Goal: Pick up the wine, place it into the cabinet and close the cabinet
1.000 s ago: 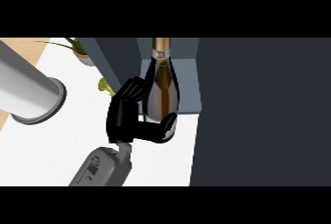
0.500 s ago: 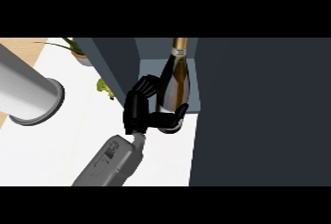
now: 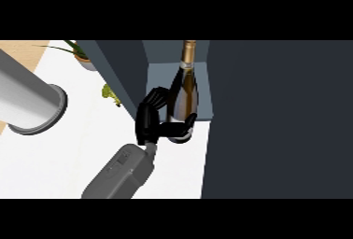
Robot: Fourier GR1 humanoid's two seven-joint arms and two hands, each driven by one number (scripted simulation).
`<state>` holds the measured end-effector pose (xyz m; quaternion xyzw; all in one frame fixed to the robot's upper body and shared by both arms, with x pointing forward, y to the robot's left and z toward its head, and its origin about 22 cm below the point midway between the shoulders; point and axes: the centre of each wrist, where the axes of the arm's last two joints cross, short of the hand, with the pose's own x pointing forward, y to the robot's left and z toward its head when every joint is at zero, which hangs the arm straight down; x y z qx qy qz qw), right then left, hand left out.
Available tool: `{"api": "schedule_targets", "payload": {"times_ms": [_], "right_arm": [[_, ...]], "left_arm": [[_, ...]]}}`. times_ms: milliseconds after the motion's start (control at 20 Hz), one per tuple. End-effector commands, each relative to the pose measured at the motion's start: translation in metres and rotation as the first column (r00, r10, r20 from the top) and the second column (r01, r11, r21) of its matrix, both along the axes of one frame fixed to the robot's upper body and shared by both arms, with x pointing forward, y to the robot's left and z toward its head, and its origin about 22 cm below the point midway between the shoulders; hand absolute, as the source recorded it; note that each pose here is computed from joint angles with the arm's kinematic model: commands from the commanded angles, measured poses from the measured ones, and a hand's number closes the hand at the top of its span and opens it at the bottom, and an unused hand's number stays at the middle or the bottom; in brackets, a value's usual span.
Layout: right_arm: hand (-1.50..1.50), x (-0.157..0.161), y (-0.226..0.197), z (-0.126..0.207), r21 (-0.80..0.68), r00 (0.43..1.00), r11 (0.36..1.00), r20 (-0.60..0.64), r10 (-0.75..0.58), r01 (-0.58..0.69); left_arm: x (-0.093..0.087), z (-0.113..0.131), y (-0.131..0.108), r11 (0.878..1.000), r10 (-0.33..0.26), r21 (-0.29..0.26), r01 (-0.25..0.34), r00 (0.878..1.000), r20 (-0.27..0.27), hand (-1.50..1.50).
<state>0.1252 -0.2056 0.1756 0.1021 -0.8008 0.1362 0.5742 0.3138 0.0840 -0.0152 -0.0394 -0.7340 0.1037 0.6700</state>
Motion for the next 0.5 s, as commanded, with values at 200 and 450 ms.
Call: {"api": "schedule_targets", "payload": {"times_ms": [200,450], "right_arm": [[-1.50,-0.033,-0.010,0.021,0.065,0.997,0.995,0.036,0.067,-0.069],[-1.50,-0.045,-0.008,0.030,0.072,0.997,0.995,0.046,0.069,-0.072]], "left_arm": [[0.016,-0.012,0.005,0.996,0.011,-0.086,-0.014,0.999,-0.035,1.50],[0.050,0.018,-0.003,0.996,0.047,-0.075,-0.052,0.997,-0.063,1.50]]}}
